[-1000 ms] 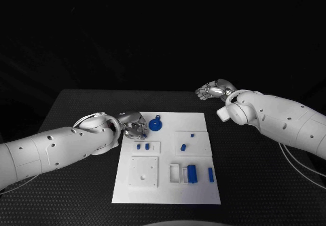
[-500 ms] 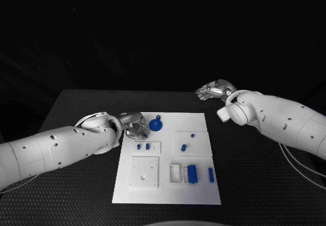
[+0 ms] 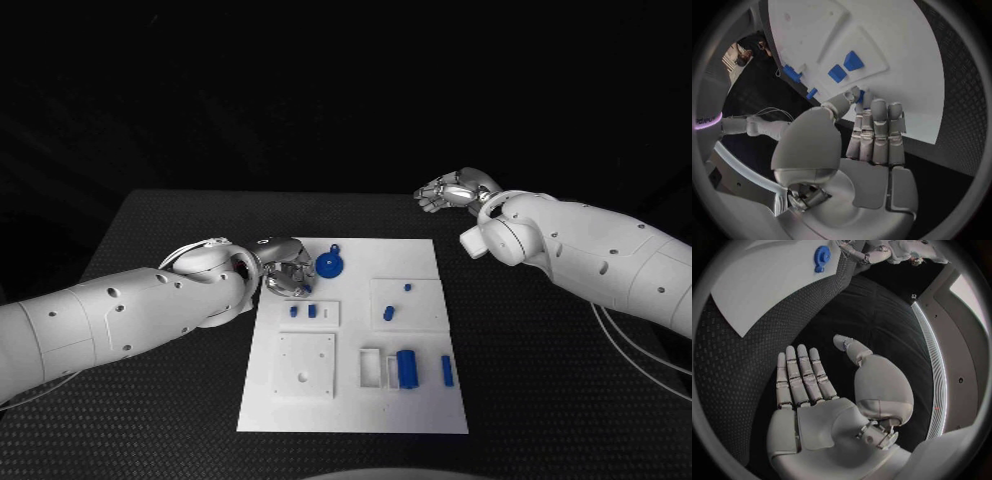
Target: Assemble the parts on the task board
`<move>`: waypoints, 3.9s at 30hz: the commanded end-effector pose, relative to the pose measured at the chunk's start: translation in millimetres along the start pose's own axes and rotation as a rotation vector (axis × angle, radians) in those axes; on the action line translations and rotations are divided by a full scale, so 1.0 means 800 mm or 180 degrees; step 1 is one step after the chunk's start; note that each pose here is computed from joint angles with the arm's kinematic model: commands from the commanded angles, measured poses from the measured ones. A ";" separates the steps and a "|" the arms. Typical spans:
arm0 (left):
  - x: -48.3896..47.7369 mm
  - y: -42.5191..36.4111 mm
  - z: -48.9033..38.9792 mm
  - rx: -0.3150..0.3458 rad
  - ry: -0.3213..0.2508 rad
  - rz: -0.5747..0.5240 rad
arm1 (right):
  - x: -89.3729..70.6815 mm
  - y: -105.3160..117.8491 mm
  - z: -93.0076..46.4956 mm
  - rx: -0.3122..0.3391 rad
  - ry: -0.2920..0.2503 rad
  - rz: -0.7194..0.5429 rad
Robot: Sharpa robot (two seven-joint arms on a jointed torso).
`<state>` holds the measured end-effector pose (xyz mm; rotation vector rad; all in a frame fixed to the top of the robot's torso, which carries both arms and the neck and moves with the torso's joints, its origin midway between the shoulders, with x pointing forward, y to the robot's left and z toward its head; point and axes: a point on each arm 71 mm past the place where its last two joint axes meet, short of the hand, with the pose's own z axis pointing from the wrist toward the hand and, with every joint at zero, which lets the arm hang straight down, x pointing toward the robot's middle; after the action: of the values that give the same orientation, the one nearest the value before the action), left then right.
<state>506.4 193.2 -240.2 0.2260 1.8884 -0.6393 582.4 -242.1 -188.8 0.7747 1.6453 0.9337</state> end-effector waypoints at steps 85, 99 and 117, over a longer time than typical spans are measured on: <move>0.017 0.0506 -0.016 -0.0338 0.0130 -0.0042 | -0.005 -0.010 -0.005 0.0012 0.0027 -0.0091; -0.034 0.0807 -0.019 -0.0460 -0.0773 -0.0866 | 0.011 -0.010 -0.019 -0.0231 0.0424 -0.0998; -0.082 0.0840 -0.044 -0.0223 -0.1389 -0.3312 | 0.065 -0.021 -0.061 -0.0807 0.0711 -0.2976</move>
<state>535.1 277.1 -195.6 -0.7514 1.5870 -1.0354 523.7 -219.1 -221.2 -0.1343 1.8138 0.6326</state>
